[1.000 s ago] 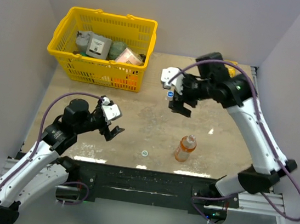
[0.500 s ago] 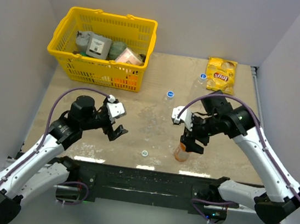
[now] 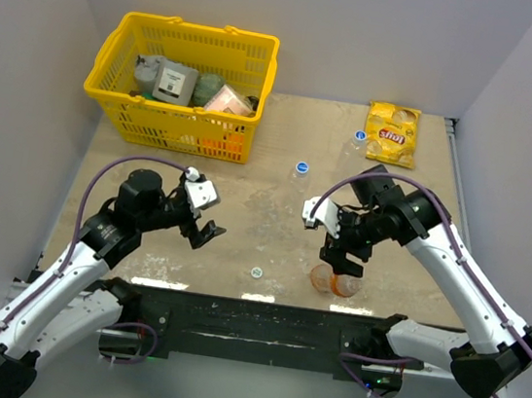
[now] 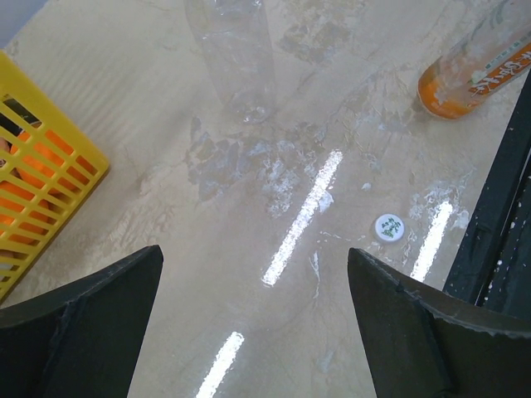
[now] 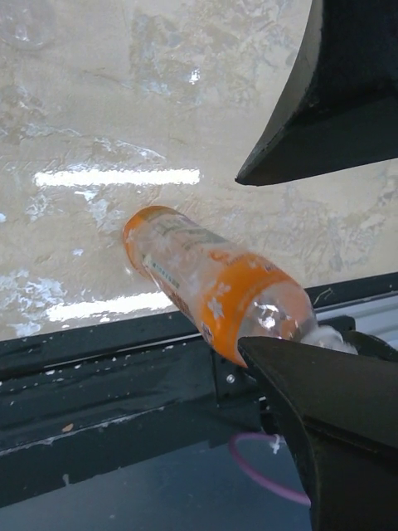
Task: Screw on the bottle caps
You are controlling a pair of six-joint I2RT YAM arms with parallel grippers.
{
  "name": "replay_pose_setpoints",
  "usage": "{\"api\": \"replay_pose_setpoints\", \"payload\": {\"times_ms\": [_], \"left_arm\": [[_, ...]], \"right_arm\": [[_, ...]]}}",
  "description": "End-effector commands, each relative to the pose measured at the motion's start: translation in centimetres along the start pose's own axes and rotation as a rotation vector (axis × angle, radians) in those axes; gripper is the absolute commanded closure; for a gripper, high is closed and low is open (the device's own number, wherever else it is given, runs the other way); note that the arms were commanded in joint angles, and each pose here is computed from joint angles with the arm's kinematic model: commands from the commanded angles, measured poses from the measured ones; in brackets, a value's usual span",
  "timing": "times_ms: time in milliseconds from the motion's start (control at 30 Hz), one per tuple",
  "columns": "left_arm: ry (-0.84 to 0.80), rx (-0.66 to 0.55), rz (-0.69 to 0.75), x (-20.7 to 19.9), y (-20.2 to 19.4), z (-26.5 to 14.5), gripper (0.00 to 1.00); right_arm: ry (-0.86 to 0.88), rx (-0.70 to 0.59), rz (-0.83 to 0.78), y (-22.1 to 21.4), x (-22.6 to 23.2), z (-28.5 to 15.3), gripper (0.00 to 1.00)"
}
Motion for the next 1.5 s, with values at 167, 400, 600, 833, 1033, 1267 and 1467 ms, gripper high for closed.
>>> {"api": "replay_pose_setpoints", "payload": {"times_ms": [167,400,600,833,1033,1267,1467], "left_arm": [[-0.005,-0.055,0.010,0.1,1.6,0.1,0.02],[-0.168,-0.033,0.086,-1.3,2.0,0.4,0.03],[-0.581,0.129,0.403,-7.7,6.3,4.1,0.00],[-0.726,0.216,0.759,-12.1,6.8,9.5,0.00],[-0.910,0.290,0.938,-16.1,5.1,14.8,0.01],[-1.012,0.473,1.105,-18.6,-1.3,21.5,0.02],[-1.055,0.413,1.188,-20.3,-2.5,23.7,0.02]], "right_arm": [[0.121,0.136,-0.002,-2.9,1.8,1.7,0.20],[-0.110,0.060,0.109,-3.4,1.4,2.3,0.20],[-0.365,-0.199,0.128,2.0,-0.9,-4.4,0.19],[-0.788,-0.334,0.283,3.6,-3.7,-13.0,0.17],[-1.194,-0.356,0.374,3.7,-5.6,-21.0,0.12],[-1.233,-0.400,0.377,4.4,-5.3,-23.1,0.09],[-1.216,-0.403,0.382,3.9,-4.4,-22.6,0.07]]}}
Point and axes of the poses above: each gripper's point midway between its finger pads, its own z axis out along the fingers, its own x axis along the line the jaws close on, y = z × x, the point moved 6 cm from there along -z, back along the fingers, and after that the axes turned 15 degrees about -z, right-handed, at the moved point
